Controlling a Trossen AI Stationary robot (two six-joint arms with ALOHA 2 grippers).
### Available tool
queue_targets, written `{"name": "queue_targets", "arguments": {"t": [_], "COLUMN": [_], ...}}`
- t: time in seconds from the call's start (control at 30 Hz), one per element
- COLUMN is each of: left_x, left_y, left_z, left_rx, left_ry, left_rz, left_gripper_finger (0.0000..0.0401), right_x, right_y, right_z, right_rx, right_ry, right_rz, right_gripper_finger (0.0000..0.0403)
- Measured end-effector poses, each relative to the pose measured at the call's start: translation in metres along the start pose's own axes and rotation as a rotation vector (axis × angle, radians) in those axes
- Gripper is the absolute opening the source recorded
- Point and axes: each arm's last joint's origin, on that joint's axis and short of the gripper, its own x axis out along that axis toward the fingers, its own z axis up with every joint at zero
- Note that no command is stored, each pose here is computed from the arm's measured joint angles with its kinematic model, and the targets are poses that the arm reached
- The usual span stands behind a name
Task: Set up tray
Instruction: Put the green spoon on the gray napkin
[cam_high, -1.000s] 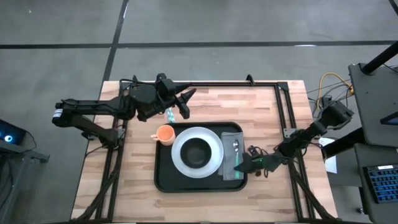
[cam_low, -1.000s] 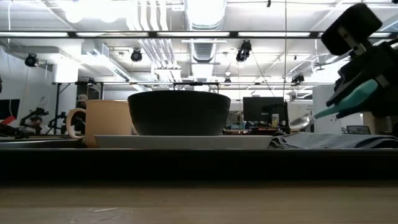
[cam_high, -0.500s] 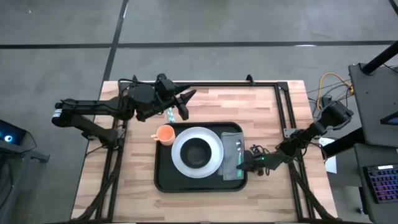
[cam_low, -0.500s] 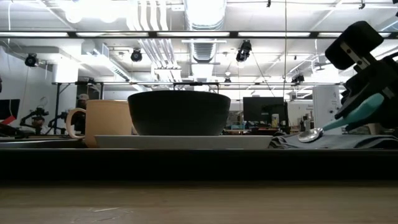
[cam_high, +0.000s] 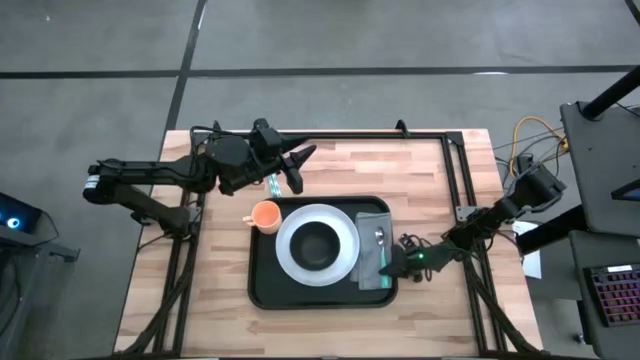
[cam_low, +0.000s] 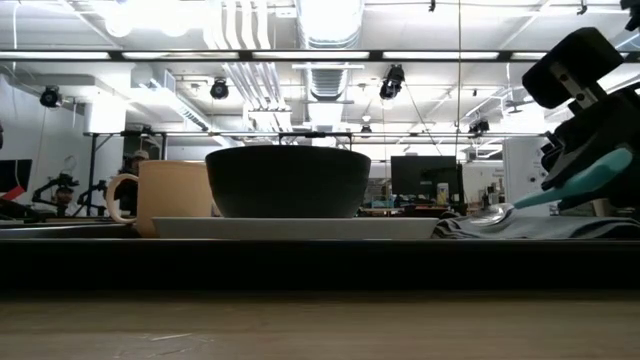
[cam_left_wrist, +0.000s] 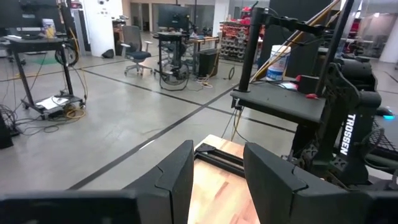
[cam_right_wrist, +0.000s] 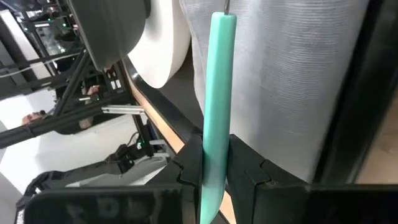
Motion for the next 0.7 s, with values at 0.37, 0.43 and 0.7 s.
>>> {"name": "queue_targets", "arguments": {"t": [0.37,0.43,0.7], "left_x": [0.0001,0.0001,0.0001], "left_y": [-0.0006,-0.0013,-0.0019], "left_z": [0.0003,0.0002,-0.0003], "left_rx": [-0.046,-0.046,-0.045], "left_ry": [-0.002,0.001,0.007], "left_rz": [-0.018,-0.041,-0.060], "left_gripper_finger": [0.0121,0.0121,0.0121], "right_x": [-0.0020,-0.0021,-0.0016], "right_y": [0.0037,0.0037,0.0088], "right_z": [0.0011,0.0012,-0.0016], "right_rx": [0.051,0.053,0.063], "right_ry": [-0.047,-0.050,-0.032], "right_rz": [0.033,0.034,0.055], "right_gripper_finger": [0.0106,0.0136,0.0185]}}
